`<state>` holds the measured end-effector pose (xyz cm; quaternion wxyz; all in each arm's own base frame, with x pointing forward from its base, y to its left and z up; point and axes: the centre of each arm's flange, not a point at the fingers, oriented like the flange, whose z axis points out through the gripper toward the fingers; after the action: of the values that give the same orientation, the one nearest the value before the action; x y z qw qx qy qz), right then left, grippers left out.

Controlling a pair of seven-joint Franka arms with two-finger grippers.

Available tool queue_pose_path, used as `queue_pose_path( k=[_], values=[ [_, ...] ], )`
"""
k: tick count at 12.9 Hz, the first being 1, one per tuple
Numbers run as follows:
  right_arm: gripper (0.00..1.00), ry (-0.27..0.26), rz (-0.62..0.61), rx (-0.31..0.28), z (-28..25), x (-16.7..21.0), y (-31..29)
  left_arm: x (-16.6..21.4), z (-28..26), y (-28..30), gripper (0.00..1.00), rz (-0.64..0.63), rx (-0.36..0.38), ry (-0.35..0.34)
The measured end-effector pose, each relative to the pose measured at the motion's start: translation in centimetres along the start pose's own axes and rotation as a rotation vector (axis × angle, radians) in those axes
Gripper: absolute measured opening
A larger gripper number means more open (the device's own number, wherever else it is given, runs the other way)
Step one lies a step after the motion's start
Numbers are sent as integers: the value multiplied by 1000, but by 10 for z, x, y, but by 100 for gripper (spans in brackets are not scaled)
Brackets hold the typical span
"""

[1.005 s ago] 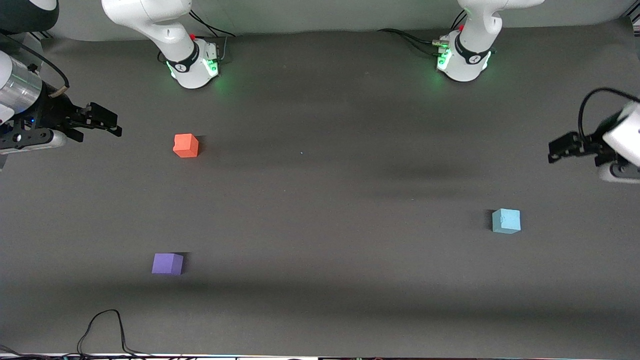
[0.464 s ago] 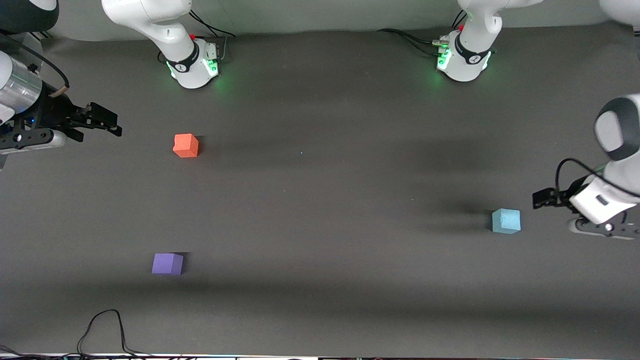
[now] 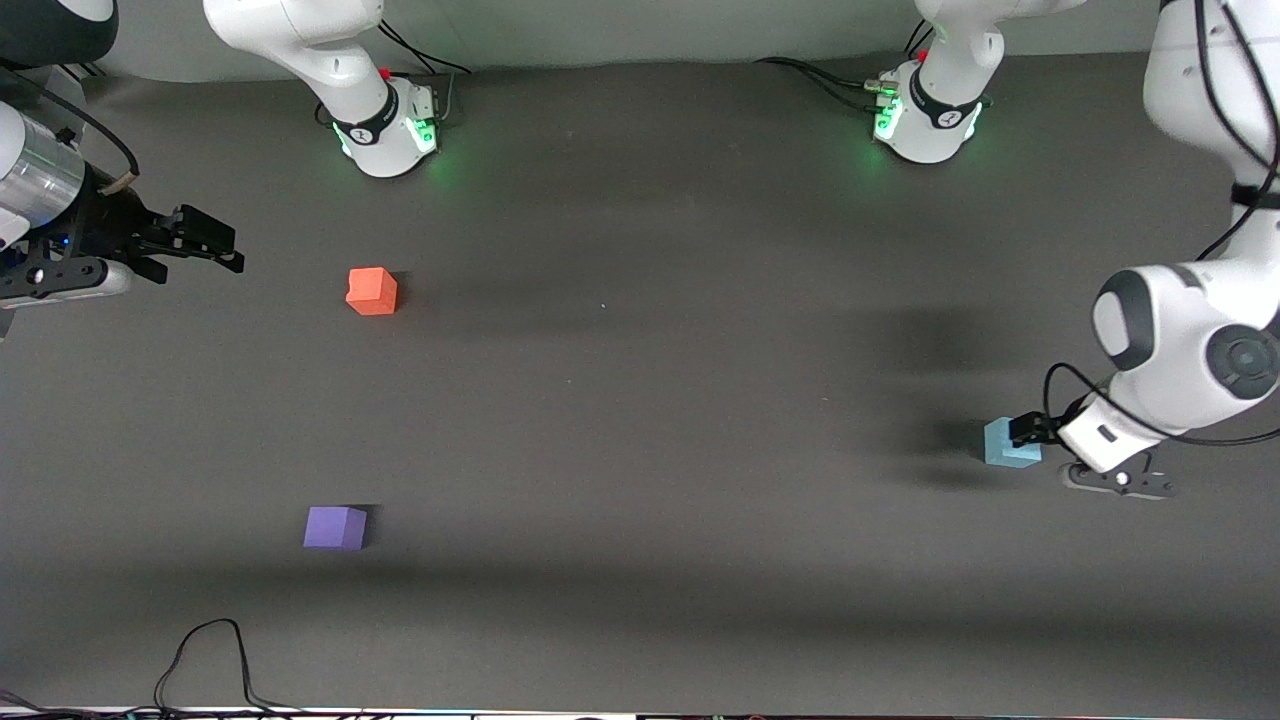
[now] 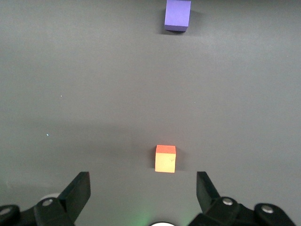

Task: Place blue block between orange and purple blocks
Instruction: 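Lower the left gripper over the blue block and close on it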

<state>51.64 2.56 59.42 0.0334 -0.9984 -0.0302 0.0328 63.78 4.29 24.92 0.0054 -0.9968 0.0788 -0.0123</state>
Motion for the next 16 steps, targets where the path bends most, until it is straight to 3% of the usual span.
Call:
queue_pose_path(
  k=[6,8,11,14,16],
  values=[
    [100,0,0,0,0,0,0,-12,67,11,100,14,-7,-21],
    [100,0,0,0,0,0,0,-13,67,10,93,12,-7,-25],
    [100,0,-1,0,0,0,-1,-14,66,8,56,8,-6,-29],
    [100,0,-1,0,0,0,-1,-13,61,6,55,6,-10,-53],
    [100,0,-1,0,0,0,-1,-1,25,0,55,1,-15,-90]
  ],
)
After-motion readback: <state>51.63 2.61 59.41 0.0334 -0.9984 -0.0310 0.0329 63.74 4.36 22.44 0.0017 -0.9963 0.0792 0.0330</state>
